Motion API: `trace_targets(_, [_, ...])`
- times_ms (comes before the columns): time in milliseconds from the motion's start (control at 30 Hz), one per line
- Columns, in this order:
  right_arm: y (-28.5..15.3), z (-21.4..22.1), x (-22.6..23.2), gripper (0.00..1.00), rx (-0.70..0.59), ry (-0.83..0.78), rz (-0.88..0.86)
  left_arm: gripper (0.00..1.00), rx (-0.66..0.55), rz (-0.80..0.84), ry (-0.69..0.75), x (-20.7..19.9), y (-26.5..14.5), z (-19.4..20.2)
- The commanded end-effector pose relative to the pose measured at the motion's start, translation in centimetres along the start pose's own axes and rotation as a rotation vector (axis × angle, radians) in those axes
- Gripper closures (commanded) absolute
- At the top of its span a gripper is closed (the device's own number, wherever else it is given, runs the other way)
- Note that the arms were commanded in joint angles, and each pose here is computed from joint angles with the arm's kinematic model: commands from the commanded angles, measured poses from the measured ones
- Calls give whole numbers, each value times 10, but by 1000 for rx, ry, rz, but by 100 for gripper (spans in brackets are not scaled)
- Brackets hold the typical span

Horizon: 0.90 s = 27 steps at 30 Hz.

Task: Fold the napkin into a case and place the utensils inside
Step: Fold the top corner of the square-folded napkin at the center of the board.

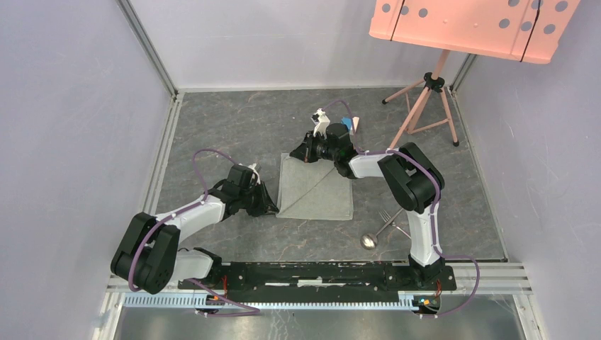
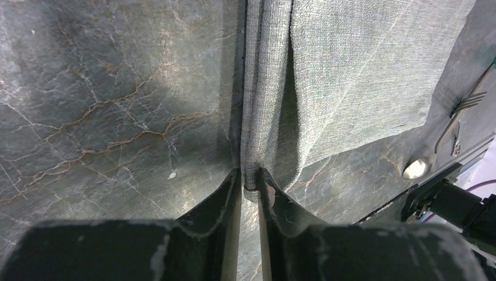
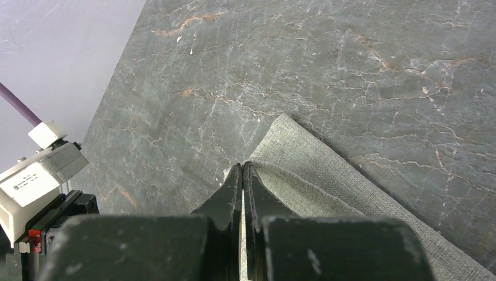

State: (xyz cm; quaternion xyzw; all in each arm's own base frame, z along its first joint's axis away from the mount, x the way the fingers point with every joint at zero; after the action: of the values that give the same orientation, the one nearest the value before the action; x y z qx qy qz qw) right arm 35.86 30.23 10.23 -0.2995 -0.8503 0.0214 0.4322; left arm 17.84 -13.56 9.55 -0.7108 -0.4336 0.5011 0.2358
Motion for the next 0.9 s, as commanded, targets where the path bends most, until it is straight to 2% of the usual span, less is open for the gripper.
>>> trace_targets(0, [8,-12,5,100,-52,-21,-31,77,7,-9,23,0,-1,2])
trace_targets(667, [23,-9,-5,99,-40,9,-13,81,34,-45,43,8,3,11])
trace_targets(867, [26,-6,-8,96,-30,18,-13,81,25,-43,46,7,2,9])
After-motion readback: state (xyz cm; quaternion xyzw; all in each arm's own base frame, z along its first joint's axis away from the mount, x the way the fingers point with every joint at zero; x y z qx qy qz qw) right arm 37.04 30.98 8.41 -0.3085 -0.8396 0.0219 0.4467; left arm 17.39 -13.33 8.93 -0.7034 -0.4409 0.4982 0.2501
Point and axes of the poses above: each gripper's point midway between its finger pads, its own y axis out along the fingers, its own x axis along the line the jaws close on, z = x × y, the point moved 9 cm from there along -y, back along the fingers, and after that the axes turned 9 degrees about y, right-handed, at the moved point
